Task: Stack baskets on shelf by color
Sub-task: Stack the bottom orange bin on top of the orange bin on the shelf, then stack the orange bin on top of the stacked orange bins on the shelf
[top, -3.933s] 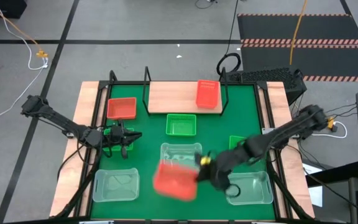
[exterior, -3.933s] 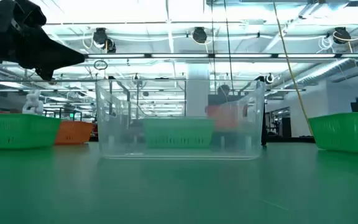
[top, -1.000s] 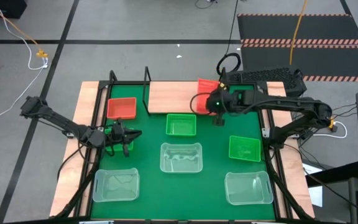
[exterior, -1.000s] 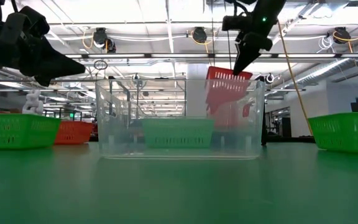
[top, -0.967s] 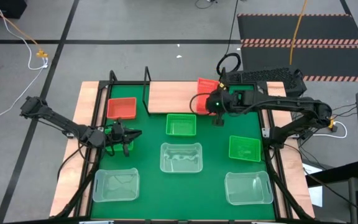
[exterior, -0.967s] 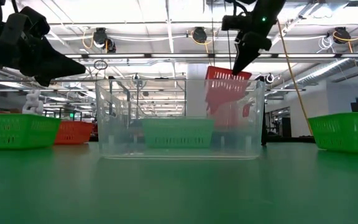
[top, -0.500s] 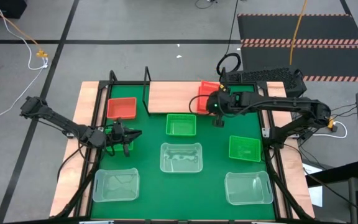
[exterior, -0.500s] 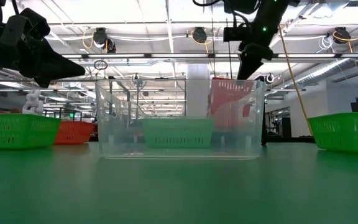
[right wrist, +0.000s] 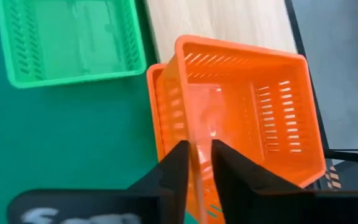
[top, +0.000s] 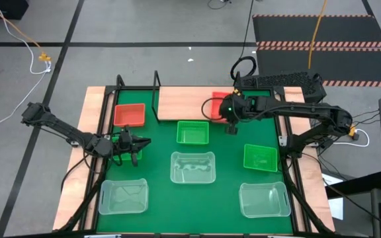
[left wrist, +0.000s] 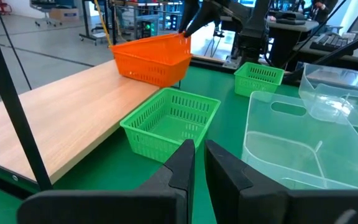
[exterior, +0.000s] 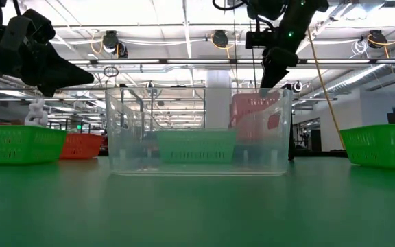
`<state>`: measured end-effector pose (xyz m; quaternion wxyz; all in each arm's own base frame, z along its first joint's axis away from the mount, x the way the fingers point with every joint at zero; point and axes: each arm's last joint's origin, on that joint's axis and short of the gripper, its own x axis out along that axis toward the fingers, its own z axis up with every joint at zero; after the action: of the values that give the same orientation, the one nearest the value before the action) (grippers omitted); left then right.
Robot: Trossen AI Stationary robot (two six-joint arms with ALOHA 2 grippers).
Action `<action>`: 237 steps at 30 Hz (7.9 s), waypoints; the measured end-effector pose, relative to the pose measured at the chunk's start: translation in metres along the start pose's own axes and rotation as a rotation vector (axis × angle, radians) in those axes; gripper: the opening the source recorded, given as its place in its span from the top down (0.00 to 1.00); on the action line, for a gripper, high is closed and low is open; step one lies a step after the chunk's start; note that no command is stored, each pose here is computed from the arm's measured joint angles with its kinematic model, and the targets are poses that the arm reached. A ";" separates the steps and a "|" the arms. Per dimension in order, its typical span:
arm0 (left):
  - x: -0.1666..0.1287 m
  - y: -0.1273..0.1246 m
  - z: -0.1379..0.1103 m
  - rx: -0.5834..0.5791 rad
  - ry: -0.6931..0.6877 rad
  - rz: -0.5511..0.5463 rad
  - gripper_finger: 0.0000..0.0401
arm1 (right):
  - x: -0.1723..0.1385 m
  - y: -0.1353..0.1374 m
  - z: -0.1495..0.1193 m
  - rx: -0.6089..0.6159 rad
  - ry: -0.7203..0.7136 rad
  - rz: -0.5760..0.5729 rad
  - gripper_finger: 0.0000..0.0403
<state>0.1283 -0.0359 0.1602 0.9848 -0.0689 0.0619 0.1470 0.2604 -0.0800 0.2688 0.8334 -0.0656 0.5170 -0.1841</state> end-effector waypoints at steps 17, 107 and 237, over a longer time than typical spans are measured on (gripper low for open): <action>0.000 0.000 0.000 -0.009 0.002 -0.001 0.91 | -0.012 0.026 0.013 -0.222 -0.141 0.036 0.62; -0.022 0.015 0.143 0.137 0.229 0.543 0.91 | 0.169 0.119 0.249 -0.330 -0.754 -0.100 0.50; 0.020 -0.045 0.213 0.549 0.764 -0.065 0.99 | -0.026 0.077 0.016 -0.249 -1.083 0.379 0.52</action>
<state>0.1828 -0.0401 0.3725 0.8773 0.1429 0.4544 0.0581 0.2830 -0.0003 0.2747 0.9832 -0.1543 0.0381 0.0901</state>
